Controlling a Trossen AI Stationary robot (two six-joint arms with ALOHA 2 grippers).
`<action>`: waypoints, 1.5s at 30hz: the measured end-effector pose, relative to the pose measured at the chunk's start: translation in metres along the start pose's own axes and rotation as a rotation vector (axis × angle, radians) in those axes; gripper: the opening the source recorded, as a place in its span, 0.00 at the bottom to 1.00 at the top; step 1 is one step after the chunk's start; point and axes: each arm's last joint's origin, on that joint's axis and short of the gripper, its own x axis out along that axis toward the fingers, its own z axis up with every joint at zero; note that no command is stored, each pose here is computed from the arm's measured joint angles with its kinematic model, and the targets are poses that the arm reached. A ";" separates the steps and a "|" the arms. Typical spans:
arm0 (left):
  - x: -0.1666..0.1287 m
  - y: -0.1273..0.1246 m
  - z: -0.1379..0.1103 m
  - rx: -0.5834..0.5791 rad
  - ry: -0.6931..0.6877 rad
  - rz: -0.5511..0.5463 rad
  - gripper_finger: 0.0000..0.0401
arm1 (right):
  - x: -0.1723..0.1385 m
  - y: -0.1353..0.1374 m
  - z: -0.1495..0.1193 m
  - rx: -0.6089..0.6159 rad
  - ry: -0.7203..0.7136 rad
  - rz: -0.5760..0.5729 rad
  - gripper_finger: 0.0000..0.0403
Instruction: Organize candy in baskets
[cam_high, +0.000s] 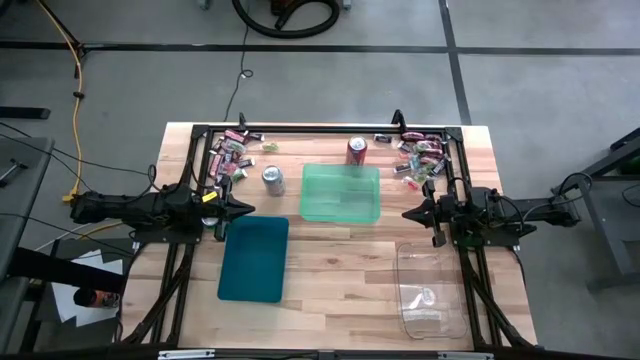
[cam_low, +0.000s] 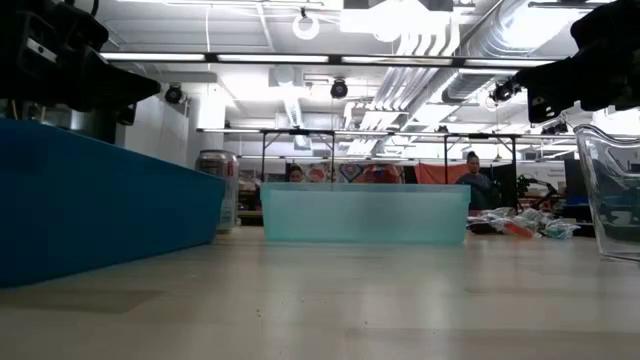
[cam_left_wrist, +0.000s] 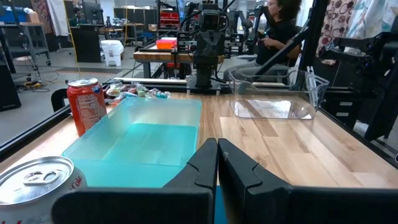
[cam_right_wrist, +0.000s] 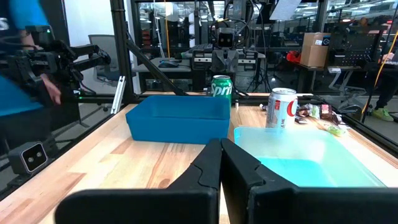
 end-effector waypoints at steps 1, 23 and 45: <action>0.000 0.000 0.000 0.000 0.001 0.000 0.00 | 0.000 0.000 0.000 0.000 0.000 0.000 0.00; -0.027 0.012 0.123 -0.663 -0.867 0.240 0.00 | 0.000 0.000 0.000 0.000 0.000 0.000 0.00; 0.036 0.160 0.171 -0.726 0.708 1.255 0.13 | 0.000 0.000 0.000 0.000 0.000 0.000 0.00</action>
